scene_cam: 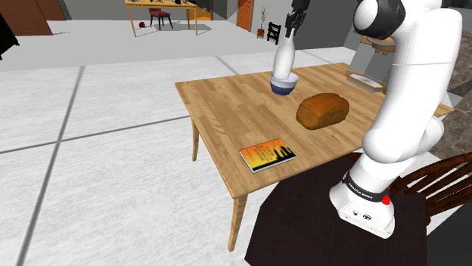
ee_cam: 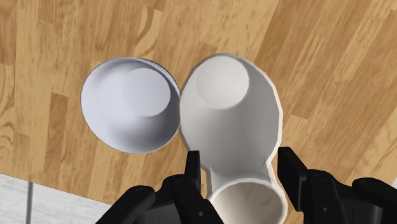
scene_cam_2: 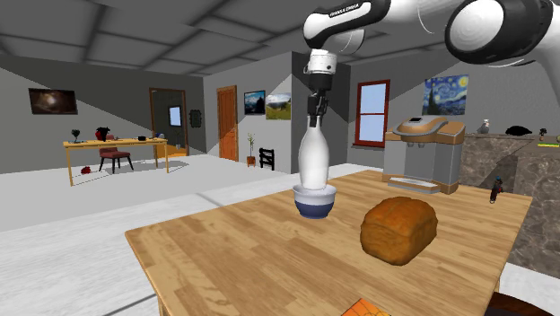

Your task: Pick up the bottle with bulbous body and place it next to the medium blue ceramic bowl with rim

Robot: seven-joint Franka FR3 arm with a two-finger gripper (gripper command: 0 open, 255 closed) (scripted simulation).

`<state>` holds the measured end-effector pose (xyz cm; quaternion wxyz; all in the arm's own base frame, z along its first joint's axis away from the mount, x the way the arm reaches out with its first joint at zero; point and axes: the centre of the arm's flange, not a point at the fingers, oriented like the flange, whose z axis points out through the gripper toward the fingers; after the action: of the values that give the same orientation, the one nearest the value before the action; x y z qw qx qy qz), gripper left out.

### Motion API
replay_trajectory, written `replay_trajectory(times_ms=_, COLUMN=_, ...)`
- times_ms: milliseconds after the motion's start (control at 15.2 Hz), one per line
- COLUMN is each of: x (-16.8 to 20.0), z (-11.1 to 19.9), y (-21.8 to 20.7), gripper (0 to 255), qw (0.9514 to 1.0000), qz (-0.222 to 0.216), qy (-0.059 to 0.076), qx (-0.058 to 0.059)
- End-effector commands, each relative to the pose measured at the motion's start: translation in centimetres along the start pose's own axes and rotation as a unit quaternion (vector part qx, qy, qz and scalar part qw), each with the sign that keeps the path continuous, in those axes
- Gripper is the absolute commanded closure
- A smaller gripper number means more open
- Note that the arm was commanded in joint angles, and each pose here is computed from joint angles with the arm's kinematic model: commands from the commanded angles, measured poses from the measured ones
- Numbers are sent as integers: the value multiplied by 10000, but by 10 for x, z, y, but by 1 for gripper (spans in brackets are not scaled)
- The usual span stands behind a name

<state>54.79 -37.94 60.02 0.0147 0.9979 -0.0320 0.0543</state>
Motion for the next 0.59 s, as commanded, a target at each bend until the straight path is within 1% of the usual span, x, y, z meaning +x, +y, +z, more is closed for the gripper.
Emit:
replay_trajectory(times_ms=0, x=0, z=10, y=1, gripper=255, qw=10000, qz=-3, qy=6, qx=-2)
replay_trajectory(times_ms=528, x=-5, z=52, y=0, gripper=255, qw=10000, qz=-3, qy=6, qx=-2)
